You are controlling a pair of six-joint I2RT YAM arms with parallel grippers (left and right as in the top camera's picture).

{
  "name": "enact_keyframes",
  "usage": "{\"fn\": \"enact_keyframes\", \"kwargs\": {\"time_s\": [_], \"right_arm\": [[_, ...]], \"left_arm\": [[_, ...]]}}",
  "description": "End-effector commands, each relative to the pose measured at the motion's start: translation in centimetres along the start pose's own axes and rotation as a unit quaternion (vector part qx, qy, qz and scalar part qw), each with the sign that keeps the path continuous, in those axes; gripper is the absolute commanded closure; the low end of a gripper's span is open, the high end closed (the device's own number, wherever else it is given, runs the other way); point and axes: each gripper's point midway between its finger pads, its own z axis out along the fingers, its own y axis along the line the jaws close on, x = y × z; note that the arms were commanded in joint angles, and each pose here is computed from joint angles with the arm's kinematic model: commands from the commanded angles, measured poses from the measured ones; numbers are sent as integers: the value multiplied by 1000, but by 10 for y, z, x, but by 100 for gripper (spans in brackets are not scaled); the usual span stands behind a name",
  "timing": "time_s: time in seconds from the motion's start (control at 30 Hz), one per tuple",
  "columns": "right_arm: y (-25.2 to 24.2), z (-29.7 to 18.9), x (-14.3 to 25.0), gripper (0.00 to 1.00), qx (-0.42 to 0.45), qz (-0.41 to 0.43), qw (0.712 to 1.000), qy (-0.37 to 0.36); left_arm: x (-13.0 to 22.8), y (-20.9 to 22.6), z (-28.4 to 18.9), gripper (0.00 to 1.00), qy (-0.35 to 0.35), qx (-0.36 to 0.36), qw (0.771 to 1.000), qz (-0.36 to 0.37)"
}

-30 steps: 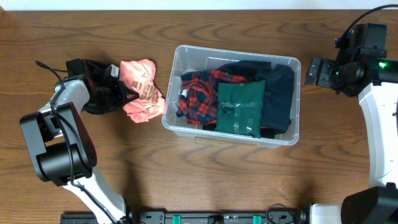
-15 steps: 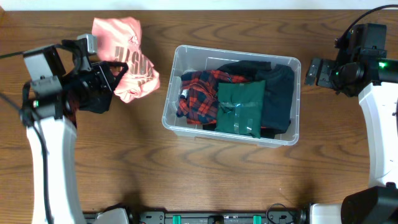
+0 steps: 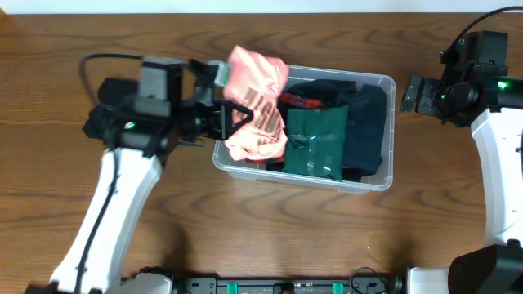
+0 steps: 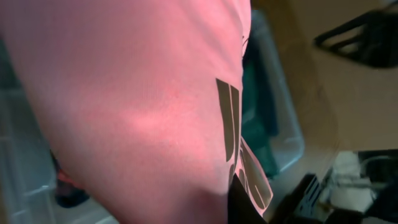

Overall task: Pack container
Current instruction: 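Lower the pink shirt into the box's left side and release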

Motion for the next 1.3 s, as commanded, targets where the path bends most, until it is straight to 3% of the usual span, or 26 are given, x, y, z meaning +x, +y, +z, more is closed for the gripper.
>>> {"fn": "enact_keyframes", "kwargs": {"time_s": [0.0, 0.1, 0.13, 0.2, 0.27, 0.4, 0.43, 0.63, 0.83, 0.93, 1.0, 1.1, 1.27], "right_arm": [[-1, -3, 0, 1, 1, 2, 1000, -4], [-1, -3, 0, 1, 1, 2, 1000, -4], [-1, -3, 0, 1, 1, 2, 1000, -4], [-1, -3, 0, 1, 1, 2, 1000, -4], [-1, -3, 0, 1, 1, 2, 1000, -3], [-1, -3, 0, 1, 1, 2, 1000, -2], [-1, -3, 0, 1, 1, 2, 1000, -2], [-1, -3, -1, 1, 1, 2, 1000, -5], [-1, -3, -1, 1, 1, 2, 1000, -4], [-1, -3, -1, 1, 1, 2, 1000, -5], [-1, -3, -1, 1, 1, 2, 1000, -4], [-1, -3, -1, 1, 1, 2, 1000, -4], [-1, -3, -1, 1, 1, 2, 1000, -4]], "left_arm": [[12, 18, 29, 94, 40, -19, 998, -34], [25, 44, 52, 94, 75, -46, 994, -61], [28, 55, 58, 89, 83, -60, 992, -68], [33, 72, 66, 58, 94, -86, 989, -77], [34, 80, 68, 35, 96, -94, 987, -83], [10, 70, 47, 13, 65, -96, 992, -55], [-1, 64, 37, 2, 49, -100, 993, -43], [-59, 11, -19, 2, -65, -100, 992, 37], [-50, 36, -25, 2, -56, -170, 984, 21], [-34, 52, -4, 55, -12, -177, 984, 2], [-20, 63, 14, 76, 26, -182, 983, -5], [4, 77, 47, 91, 88, -190, 978, -6], [42, 108, 93, 91, 170, -229, 958, -5]]}}
